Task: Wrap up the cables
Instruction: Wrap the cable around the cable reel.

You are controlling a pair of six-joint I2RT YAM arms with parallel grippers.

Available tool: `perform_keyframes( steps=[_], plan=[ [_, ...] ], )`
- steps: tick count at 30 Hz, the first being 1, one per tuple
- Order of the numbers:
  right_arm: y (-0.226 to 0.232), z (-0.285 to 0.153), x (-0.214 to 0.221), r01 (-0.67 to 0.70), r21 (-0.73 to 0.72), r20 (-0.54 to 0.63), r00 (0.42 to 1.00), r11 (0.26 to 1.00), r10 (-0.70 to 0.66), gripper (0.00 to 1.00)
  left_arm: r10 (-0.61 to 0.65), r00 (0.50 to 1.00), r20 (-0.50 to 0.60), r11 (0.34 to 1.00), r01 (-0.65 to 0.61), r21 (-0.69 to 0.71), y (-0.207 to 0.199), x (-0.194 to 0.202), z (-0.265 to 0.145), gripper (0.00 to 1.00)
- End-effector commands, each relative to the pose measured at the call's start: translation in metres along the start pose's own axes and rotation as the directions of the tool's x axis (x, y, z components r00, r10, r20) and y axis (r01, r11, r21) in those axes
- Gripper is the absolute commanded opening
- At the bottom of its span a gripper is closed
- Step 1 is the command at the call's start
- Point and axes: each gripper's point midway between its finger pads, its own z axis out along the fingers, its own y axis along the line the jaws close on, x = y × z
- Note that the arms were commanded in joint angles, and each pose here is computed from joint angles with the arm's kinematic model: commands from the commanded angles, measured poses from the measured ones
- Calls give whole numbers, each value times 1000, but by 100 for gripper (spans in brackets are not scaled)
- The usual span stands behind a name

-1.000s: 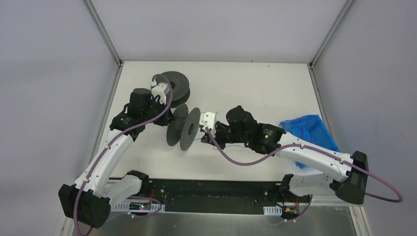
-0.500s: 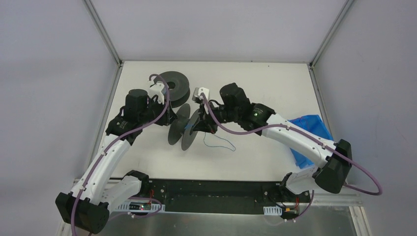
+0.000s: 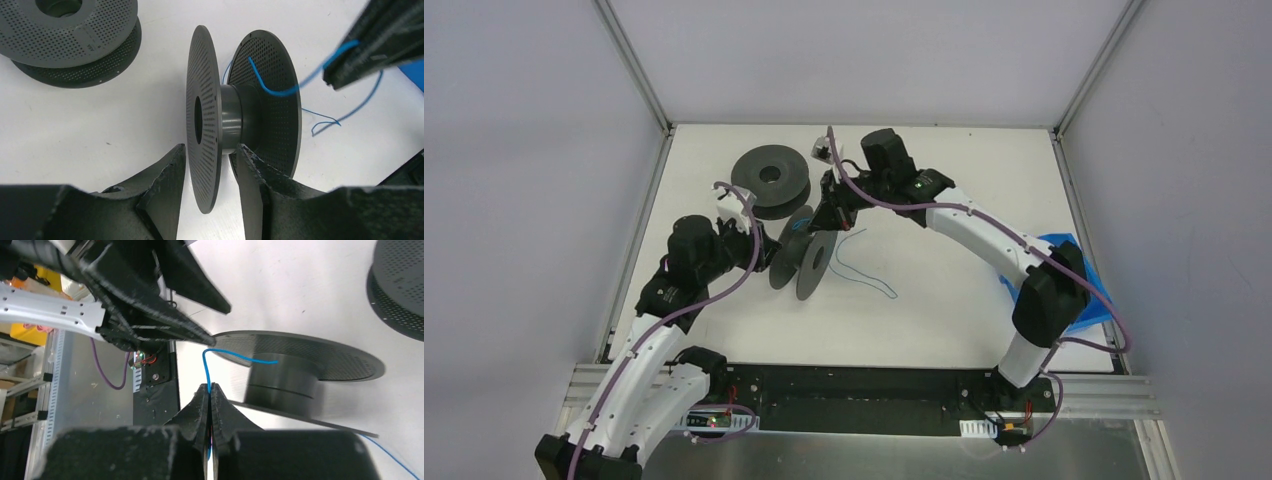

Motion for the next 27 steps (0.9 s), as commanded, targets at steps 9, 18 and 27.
perform_keyframes(
  steps=[9, 18, 27],
  plan=[
    [-55, -4, -13, -132, -86, -3, 991, 988, 132, 0, 41, 999, -20, 993, -38, 110, -12, -2, 29, 27],
    [-57, 3, -5, -195, -161, -32, 981, 967, 193, 0, 69, 997, -29, 992, -65, 106, -8, -5, 39, 28],
    [-62, 10, 0, -224, -170, -34, 975, 960, 221, 0, 77, 997, -19, 988, -74, 132, -8, -10, 56, 34]
  ],
)
